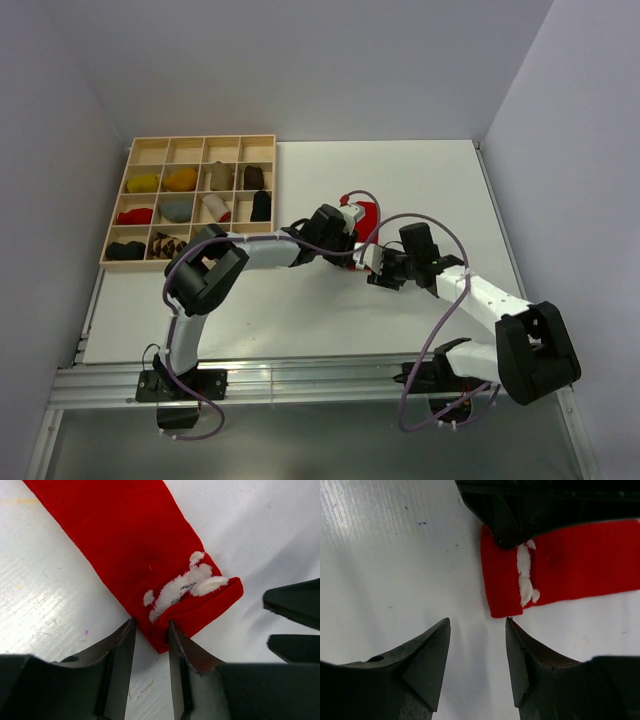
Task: Roll the socks
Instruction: Roll the sock at the center of the board.
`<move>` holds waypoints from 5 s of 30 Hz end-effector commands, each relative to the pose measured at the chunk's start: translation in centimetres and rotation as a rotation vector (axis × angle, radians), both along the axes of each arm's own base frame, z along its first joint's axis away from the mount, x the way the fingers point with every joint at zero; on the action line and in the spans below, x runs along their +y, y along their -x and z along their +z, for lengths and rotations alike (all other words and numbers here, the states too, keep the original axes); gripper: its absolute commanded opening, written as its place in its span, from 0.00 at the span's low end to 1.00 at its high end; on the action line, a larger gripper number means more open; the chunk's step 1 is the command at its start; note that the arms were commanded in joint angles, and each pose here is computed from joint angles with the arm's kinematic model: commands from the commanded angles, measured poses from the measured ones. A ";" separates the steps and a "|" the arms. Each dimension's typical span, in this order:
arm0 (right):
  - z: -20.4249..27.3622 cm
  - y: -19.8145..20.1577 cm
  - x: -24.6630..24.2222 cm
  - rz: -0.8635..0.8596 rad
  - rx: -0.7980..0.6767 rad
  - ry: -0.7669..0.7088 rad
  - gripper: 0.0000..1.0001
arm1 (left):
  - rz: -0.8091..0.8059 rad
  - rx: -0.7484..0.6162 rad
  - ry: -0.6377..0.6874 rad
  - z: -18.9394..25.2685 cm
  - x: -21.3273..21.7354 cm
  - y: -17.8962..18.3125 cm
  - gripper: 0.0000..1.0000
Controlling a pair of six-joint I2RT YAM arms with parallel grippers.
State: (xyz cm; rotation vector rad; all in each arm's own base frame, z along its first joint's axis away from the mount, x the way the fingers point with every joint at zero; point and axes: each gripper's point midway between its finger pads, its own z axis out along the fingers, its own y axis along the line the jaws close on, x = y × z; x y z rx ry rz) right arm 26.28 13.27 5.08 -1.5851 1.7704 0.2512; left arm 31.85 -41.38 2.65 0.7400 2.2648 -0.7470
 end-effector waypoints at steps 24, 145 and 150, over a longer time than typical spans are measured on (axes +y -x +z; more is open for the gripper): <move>-2.1 -2.2 3.0 0.189 -0.250 0.243 0.41 | -0.070 0.337 -0.114 -4.8 2.9 5.1 0.35; 1.2 2.0 -0.8 0.114 -0.083 0.023 0.60 | 0.026 0.939 -0.029 -4.5 1.8 13.5 0.00; 0.8 2.3 0.1 0.157 -0.118 0.047 0.60 | 0.015 0.980 -0.017 -4.3 1.4 13.3 0.00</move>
